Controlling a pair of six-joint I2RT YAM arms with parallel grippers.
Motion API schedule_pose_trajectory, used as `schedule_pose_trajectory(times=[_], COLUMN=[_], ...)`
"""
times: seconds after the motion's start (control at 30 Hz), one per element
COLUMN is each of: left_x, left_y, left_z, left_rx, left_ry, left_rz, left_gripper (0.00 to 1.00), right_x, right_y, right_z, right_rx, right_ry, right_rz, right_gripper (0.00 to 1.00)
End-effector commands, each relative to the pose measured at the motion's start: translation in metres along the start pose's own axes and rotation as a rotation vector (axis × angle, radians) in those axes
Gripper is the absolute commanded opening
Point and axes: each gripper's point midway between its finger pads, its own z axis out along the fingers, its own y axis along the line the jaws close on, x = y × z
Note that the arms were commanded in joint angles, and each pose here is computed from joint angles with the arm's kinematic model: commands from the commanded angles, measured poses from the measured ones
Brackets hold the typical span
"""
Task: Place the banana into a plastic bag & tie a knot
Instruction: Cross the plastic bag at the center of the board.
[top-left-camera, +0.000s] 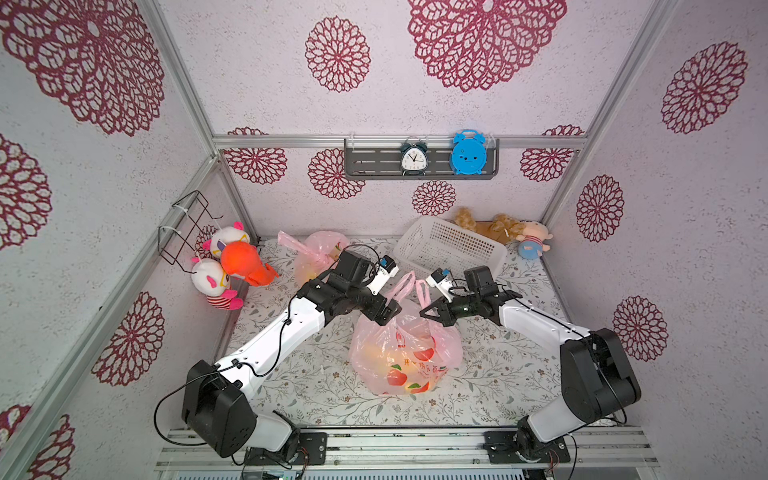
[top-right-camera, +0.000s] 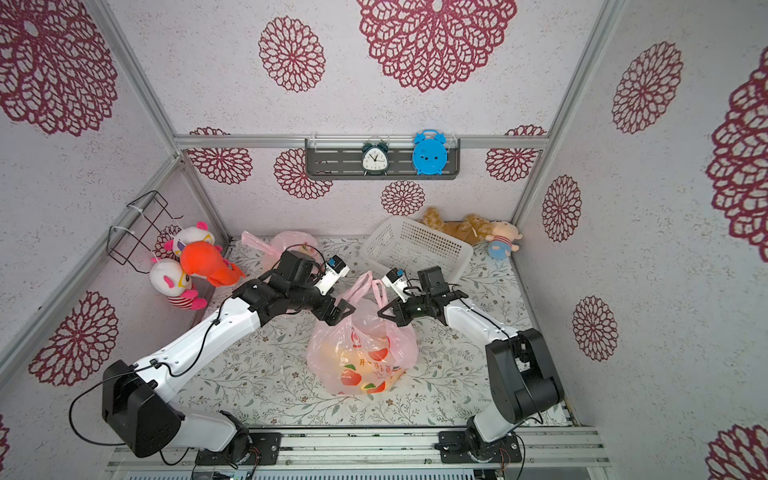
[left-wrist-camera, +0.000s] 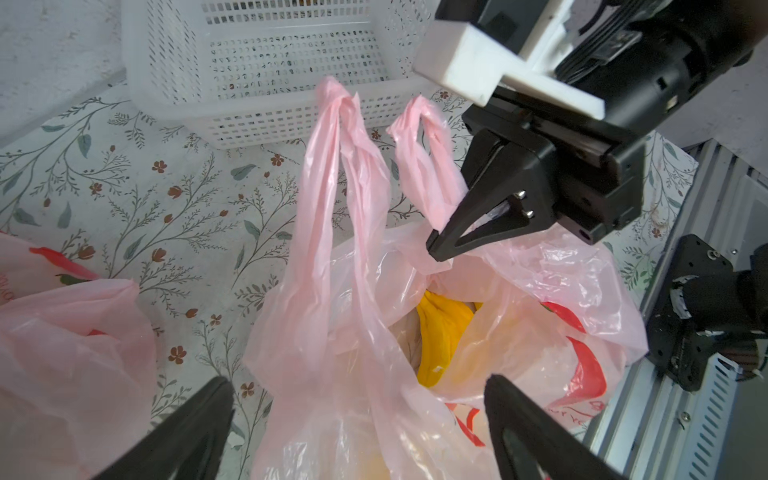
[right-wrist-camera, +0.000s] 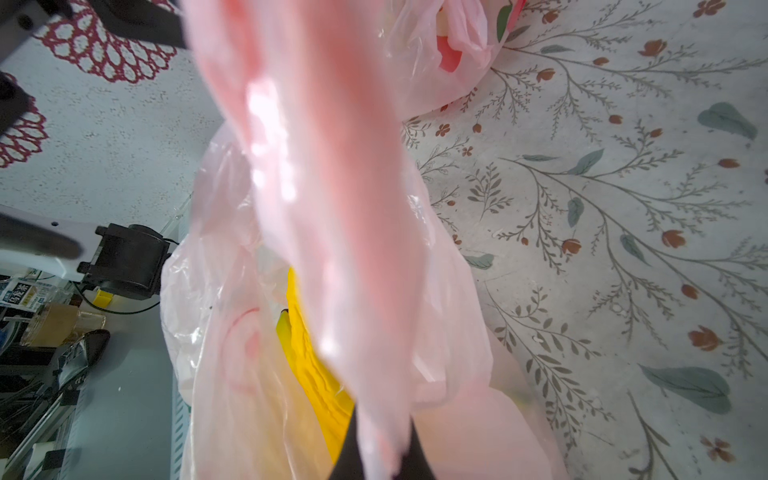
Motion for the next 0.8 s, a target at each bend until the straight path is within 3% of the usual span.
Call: schedule_pose_trajectory(times=[0.0, 0.27, 0.47, 0.7, 0.77], left_x=[-0.014, -0.011, -0.007, 0.008, 0.013], left_y=[0.009, 0.021, 0.0, 0.0, 0.005], left_z=[0.0, 0.024, 0.04, 0.044, 0.049], left_rx=[-0.045, -0.084, 0.073, 0.083, 0.08], left_ry=[-0.094, -0.085, -0.035, -0.021, -0.002], left_rz=[-0.016, 0.051, 0.059, 0.045, 0.033], left_gripper=[0.97, 0.97, 0.97, 0.99, 0.93], right_x=[-0.021, -0.025, -0.025, -0.027, -0.027], right_y=[0.013, 0.016, 0.017, 0.018, 0.019], right_z=[-0.012, -0.014, -0.016, -0.017, -0.017], right_rx=[-0.011, -0.015, -0.015, -0.016, -0.018], right_ry=[-0.054, -0.055, -0.055, -0.055, -0.057], right_rz=[-0.044, -0.047, -0.049, -0.051, -0.053], right_gripper=[0.0, 0.0, 0.0, 0.0, 0.0])
